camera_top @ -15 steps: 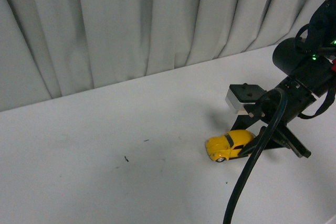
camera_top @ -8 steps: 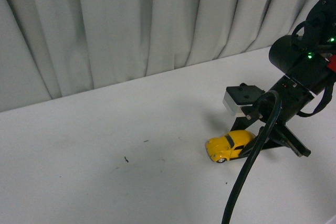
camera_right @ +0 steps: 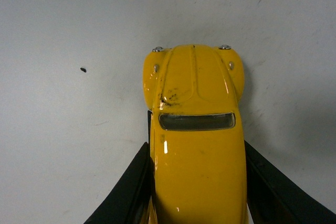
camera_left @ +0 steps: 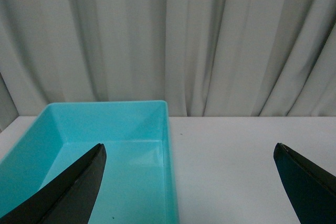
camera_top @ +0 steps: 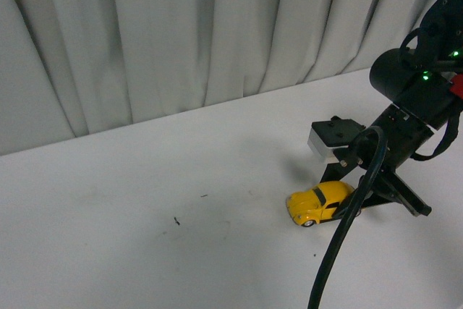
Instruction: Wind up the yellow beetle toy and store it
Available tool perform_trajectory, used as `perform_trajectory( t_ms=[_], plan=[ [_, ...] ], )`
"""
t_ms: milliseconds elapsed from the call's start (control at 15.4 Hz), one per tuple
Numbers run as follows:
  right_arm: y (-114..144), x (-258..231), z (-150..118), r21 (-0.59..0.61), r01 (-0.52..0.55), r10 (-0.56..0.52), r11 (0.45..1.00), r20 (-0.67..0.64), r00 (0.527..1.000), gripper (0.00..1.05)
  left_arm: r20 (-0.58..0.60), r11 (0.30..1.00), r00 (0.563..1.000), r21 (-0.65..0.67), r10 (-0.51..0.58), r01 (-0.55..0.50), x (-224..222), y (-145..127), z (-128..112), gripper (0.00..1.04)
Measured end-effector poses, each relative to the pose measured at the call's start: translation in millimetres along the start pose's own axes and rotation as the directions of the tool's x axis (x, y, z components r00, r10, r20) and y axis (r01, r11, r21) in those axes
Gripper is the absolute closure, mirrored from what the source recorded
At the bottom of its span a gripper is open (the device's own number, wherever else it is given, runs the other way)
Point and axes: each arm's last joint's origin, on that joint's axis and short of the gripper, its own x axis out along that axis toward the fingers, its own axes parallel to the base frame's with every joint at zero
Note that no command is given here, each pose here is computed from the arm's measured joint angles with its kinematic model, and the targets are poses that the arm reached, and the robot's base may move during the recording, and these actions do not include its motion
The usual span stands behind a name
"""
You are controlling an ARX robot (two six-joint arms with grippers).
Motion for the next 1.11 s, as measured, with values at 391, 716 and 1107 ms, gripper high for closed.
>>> perform_trajectory(
  t_ms=[391,716,1107],
  plan=[
    [6,6,11,-0.015,-0.058,0.058,0.998,-0.006,0.998,0.07,0.0,1.0,1.0,0.0,0.0,0.0,0,0,0,0.07],
    [5,7,12,-0.026,-0.05,0.05,0.998,-0.012,0.999,0.07,0.0,1.0,1.0,0.0,0.0,0.0,0,0,0,0.07],
    [-5,-3,21,-0.04,-0.037,0.038,0.998,0.021,0.999,0.07,0.0,1.0,1.0,0.0,0.0,0.0,0,0,0,0.07]
  ],
)
